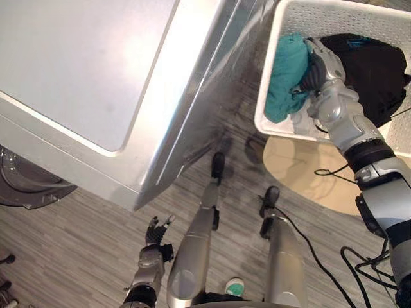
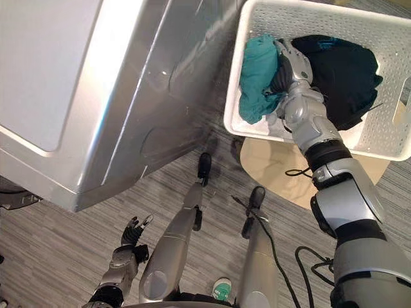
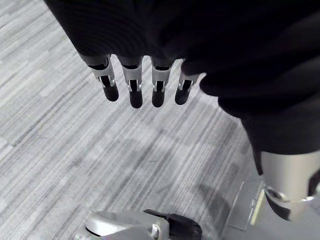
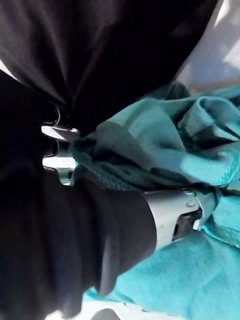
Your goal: Pick up the laundry basket with both hands and put the clothes into the washing machine.
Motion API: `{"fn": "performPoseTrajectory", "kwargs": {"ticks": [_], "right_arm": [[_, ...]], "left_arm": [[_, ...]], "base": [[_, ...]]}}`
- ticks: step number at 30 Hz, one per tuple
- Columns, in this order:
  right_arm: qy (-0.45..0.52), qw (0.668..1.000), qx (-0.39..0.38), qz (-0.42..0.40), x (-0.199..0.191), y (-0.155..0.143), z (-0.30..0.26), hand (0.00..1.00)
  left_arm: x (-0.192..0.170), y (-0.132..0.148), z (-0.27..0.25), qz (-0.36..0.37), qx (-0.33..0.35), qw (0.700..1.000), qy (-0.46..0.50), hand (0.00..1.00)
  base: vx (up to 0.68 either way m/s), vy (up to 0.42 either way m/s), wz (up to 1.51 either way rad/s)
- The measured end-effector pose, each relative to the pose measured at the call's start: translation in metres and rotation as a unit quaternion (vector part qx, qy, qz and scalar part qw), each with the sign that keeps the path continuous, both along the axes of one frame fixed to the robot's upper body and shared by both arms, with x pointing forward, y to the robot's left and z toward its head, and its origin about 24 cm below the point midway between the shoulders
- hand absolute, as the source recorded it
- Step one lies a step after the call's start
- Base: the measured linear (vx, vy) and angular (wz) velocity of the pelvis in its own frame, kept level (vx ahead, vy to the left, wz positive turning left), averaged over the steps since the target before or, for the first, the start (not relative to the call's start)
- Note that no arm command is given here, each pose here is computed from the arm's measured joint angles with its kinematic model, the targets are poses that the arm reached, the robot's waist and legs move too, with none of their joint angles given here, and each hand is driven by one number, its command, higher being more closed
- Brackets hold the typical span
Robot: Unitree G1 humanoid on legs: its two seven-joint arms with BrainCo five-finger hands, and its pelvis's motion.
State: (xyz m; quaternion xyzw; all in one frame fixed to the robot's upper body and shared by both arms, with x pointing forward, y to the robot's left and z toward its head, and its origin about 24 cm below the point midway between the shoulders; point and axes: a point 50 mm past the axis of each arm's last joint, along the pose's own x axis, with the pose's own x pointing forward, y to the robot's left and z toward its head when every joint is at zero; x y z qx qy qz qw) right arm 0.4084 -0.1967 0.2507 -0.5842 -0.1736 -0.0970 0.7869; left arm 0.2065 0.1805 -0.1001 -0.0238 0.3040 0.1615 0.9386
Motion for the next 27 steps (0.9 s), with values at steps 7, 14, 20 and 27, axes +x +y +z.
{"fn": "performPoseTrajectory", "kwargs": {"ticks": [7, 14, 20, 27], "right_arm": [[0.015, 0.998, 0.047, 0.025, -0.006, 0.005, -0.014, 1.00], [-0.029, 0.972, 0.212, 0.096, -0.038, 0.013, -0.028, 1.00], [-0.041, 0.898, 0.417, 0.135, -0.071, 0.022, -0.070, 1.00], [0.085, 0.841, 0.525, 0.102, -0.103, 0.024, -0.159, 1.00]], "left_arm": [[0.001, -0.002, 0.001, 0.001, -0.008, 1.000, -0.003, 0.00], [0.000, -0.001, -0.001, 0.000, -0.011, 1.000, 0.007, 0.00], [-0.020, 0.010, -0.016, 0.006, -0.002, 0.998, 0.063, 0.00], [-0.052, 0.022, -0.033, 0.010, 0.001, 0.991, 0.131, 0.00]], "base": [[0.02, -0.039, -0.03], [-0.01, -0.030, -0.07], [-0.03, -0.028, -0.14], [0.06, 0.007, -0.03]]}}
